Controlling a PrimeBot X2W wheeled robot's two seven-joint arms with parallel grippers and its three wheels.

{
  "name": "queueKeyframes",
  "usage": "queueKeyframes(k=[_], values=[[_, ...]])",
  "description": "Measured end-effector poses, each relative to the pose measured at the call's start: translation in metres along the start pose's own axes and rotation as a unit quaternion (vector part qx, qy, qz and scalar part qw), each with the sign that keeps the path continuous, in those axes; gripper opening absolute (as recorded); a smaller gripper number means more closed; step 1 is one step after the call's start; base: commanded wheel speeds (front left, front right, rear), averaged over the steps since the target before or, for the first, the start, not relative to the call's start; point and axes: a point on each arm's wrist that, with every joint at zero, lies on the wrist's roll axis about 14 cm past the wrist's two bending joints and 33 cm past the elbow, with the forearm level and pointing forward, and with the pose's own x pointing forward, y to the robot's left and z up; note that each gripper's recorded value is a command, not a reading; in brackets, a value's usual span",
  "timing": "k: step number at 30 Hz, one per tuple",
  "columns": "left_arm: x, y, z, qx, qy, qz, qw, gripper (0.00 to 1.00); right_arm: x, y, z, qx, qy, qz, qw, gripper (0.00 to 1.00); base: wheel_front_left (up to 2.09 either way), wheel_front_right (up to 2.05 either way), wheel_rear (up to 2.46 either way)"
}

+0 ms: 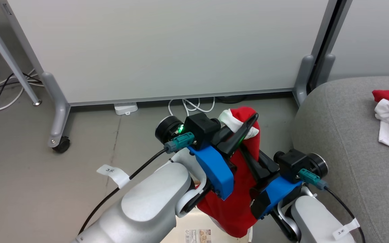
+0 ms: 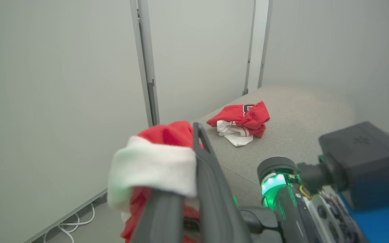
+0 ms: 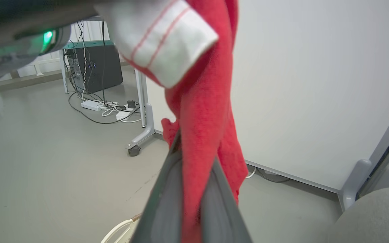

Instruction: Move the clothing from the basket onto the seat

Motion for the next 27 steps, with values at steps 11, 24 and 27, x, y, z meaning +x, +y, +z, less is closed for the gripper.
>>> queueKeyframes(k=[11, 24, 27], values=[[-0.003, 0.004, -0.007, 0.008, 0.003, 0.011, 1.0, 1.0, 0.0, -0.008, 0.005, 0.012, -0.011, -0.015, 1.0, 0.0, 0.0, 0.0, 0.0], [0.002, 0.004, -0.039, -0.007, 0.026, 0.009, 1.0, 1.0, -0.01, -0.06, 0.009, 0.02, -0.027, -0.088, 0.996, 0.0, 0.0, 0.0, 0.0], [0.005, 0.001, -0.045, -0.008, 0.031, 0.003, 0.999, 1.0, -0.014, -0.071, 0.01, 0.018, -0.03, -0.102, 0.994, 0.0, 0.0, 0.0, 0.0]])
